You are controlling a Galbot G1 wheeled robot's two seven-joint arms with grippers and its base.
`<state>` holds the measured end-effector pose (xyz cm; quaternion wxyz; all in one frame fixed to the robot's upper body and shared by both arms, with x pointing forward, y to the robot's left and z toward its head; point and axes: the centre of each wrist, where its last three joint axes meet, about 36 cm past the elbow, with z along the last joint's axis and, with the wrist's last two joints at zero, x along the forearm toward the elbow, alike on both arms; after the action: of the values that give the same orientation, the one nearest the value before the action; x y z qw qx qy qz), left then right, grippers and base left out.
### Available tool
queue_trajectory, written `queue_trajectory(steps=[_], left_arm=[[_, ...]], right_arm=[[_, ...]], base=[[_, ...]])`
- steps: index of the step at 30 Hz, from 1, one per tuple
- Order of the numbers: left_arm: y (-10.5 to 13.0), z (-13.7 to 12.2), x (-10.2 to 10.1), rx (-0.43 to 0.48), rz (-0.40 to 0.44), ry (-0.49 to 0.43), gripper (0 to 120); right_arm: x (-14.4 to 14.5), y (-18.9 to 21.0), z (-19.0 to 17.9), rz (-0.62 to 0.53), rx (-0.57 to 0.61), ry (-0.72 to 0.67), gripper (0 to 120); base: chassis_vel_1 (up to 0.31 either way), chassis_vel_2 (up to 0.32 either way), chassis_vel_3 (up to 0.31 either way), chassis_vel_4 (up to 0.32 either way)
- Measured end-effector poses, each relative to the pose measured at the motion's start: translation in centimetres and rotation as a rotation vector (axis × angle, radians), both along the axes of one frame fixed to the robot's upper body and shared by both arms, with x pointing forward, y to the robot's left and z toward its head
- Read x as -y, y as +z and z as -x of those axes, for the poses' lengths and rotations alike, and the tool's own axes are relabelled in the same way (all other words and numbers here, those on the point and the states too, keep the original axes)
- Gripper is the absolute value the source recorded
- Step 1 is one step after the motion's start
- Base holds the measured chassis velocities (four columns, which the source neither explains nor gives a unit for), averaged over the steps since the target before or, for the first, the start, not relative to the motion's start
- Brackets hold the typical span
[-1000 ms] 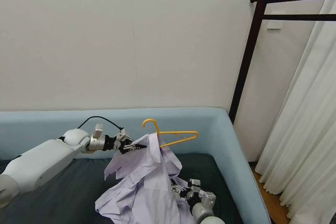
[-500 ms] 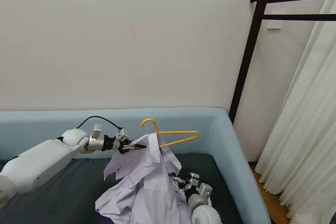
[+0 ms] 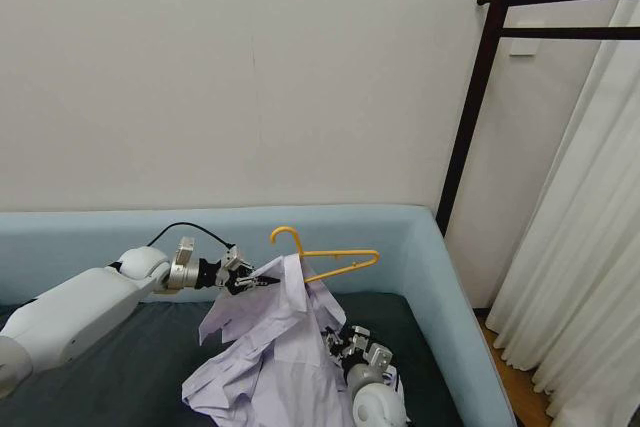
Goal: Pick up the clothes from the sofa and hang them on the clothes hanger.
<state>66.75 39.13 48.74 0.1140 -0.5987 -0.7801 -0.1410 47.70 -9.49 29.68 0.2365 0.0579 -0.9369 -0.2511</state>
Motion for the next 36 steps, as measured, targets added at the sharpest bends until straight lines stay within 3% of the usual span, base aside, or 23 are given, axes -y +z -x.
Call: queue_trajectory(steps=[8, 15, 20, 27, 36], left_arm=[[-0.4, 0.1, 0.0, -0.004, 0.006, 0.004, 1], [-0.8, 0.2, -0.3, -0.003, 0.015, 0.011, 1], [-0.7, 0.2, -1.0, 0.005, 0.011, 0.014, 1], [-1.2, 0.2, -1.2, 0.023, 0.009, 0.007, 1], [-0.7, 0.1, -1.1, 0.054, 0.027, 0.002, 1]], right_arm=[[-0.1, -0.1, -0.1, -0.007, 0.004, 0.009, 0], [0.5, -0.2, -0.1, -0.001, 0.016, 0.009, 0], [3.0, 1.2, -0.9, 0.042, 0.068, 0.028, 0], [8.8, 5.5, -4.5, 0.168, 0.11, 0.13, 0], [13.4, 9.3, -7.7, 0.294, 0.06, 0.21, 0]], base=[[0.0, 0.0, 0.0, 0.0], [0.0, 0.0, 0.0, 0.0], [0.0, 0.0, 0.0, 0.0], [0.0, 0.0, 0.0, 0.0], [0.0, 0.0, 0.0, 0.0]])
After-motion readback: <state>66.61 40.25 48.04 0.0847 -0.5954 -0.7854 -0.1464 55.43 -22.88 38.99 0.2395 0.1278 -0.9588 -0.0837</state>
